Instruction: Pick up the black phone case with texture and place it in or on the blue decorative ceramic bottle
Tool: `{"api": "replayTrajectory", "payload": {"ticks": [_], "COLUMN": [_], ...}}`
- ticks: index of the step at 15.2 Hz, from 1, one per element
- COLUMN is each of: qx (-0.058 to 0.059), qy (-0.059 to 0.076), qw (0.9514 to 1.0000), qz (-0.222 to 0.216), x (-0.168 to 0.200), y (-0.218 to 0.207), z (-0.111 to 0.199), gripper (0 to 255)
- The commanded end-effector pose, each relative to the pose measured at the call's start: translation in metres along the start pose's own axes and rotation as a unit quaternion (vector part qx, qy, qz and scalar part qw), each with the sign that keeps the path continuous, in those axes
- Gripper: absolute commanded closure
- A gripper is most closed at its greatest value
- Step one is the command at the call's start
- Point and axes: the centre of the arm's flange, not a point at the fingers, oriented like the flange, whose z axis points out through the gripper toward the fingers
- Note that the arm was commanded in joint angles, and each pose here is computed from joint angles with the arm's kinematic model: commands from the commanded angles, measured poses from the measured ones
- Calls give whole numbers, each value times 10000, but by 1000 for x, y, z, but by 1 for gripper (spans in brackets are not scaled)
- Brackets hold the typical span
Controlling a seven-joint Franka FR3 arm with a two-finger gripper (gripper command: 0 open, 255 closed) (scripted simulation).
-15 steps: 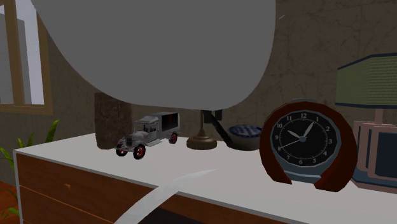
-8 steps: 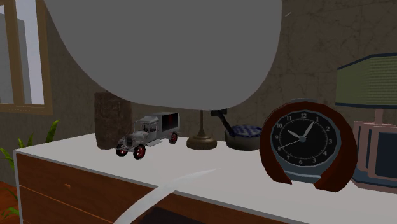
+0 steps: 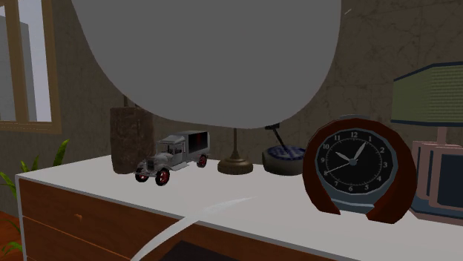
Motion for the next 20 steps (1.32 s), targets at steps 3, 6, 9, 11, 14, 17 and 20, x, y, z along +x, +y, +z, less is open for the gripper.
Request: {"api": "replayTrajectory", "payload": {"ticks": [3,6,9,11,14,17,20], "qx": [6,6,6,6,461,724,983], "qy": [11,11,10,11,799,501,201], "qw": [10000,10000,10000,10000,9952,9957,9906], "qz": [4,4,4,4,-322,303,926], "x": [6,10,15,17,14,47,77], "y": [-52,-92,-131,-157,-157,-138,-118], "z": [1,-1,-3,-4,-23,4,35], "gripper": [255,255,255,255,0,0,0]}}
